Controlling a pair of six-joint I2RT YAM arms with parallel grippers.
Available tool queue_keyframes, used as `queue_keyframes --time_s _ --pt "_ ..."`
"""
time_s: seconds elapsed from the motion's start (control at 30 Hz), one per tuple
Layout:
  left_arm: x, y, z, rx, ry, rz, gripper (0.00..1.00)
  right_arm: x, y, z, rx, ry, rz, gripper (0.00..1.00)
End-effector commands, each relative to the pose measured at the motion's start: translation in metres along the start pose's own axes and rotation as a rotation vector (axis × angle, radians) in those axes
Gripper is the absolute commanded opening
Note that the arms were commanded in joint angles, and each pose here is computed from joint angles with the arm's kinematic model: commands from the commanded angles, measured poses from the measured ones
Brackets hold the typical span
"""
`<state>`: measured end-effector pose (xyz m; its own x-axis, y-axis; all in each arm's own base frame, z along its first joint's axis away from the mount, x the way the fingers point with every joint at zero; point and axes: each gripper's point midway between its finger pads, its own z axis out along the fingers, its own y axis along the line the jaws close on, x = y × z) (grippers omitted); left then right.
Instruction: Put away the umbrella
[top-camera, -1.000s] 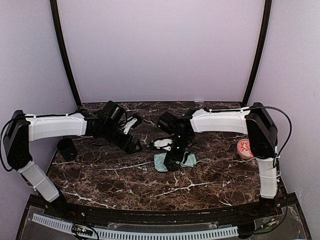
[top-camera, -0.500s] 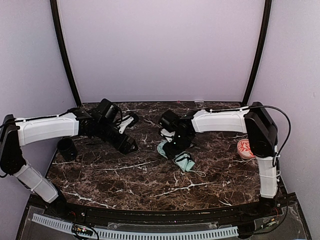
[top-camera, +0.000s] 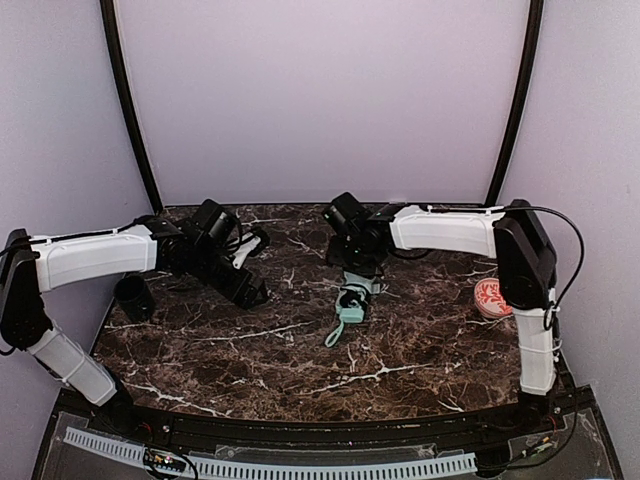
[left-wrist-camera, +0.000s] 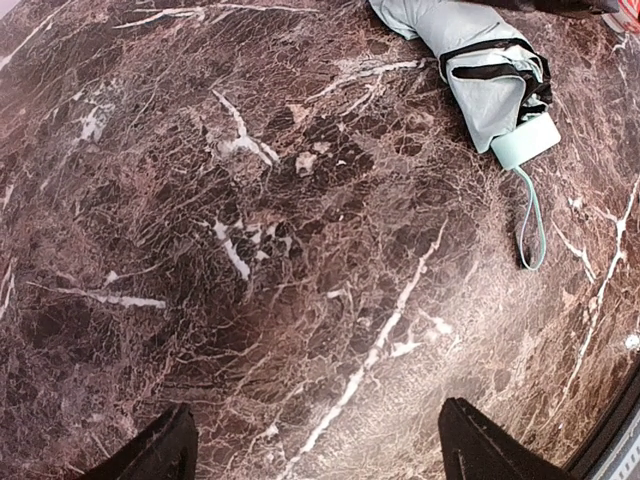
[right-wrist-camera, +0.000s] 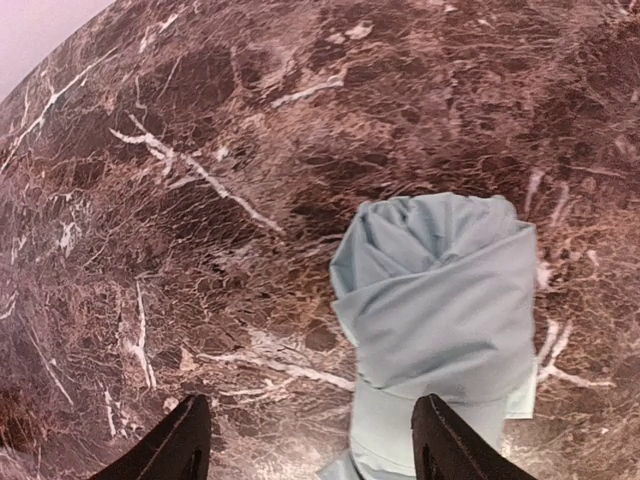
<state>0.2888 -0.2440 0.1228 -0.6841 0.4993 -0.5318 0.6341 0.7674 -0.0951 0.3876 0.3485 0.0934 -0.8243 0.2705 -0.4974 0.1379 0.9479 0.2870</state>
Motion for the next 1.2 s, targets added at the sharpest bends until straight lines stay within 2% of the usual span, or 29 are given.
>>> queue_keyframes --time_s 0.0,0.1,0.23,0.33,0.47,0.57,0.67,0.73,0.9,1.17 --pt "-0.006 0.003 -0.014 -0.009 -0.029 -0.018 0.86 0.029 -0.018 0.018 0.133 0.057 -0.018 0.71" --pt "-0.006 0.001 -0.014 0.001 -0.029 -0.016 0.86 0.031 -0.020 0.019 0.113 0.046 -0.027 0.71" --pt "-0.004 -0.001 -0.012 0.014 -0.023 -0.012 0.86 0.008 -0.005 0.001 0.099 0.008 -0.164 0.77" --pt "-0.003 -0.001 -0.010 0.013 -0.017 -0.009 0.86 -0.008 0.013 -0.020 0.060 0.004 -0.265 0.79" --pt "0.000 0.002 -0.007 -0.001 -0.003 -0.009 0.86 -0.027 -0.013 -0.035 0.094 -0.009 -0.272 0.78" --pt "0.000 0.004 -0.007 -0.010 -0.004 -0.006 0.86 -0.031 -0.056 -0.022 0.092 0.046 -0.195 0.68" --pt "0.002 0.006 -0.004 -0.022 0.004 -0.002 0.86 -0.031 -0.104 -0.012 0.221 0.059 -0.196 0.61" --pt "0.004 0.009 -0.001 -0.036 0.012 -0.002 0.86 -0.029 -0.120 -0.003 0.261 0.071 -0.206 0.58" --pt "0.006 0.016 0.004 -0.053 0.026 -0.010 0.86 -0.022 -0.123 0.032 0.266 0.128 -0.239 0.54" --pt "0.011 0.022 0.011 -0.062 0.053 -0.022 0.86 -0.019 -0.094 0.067 0.200 0.175 -0.263 0.52"
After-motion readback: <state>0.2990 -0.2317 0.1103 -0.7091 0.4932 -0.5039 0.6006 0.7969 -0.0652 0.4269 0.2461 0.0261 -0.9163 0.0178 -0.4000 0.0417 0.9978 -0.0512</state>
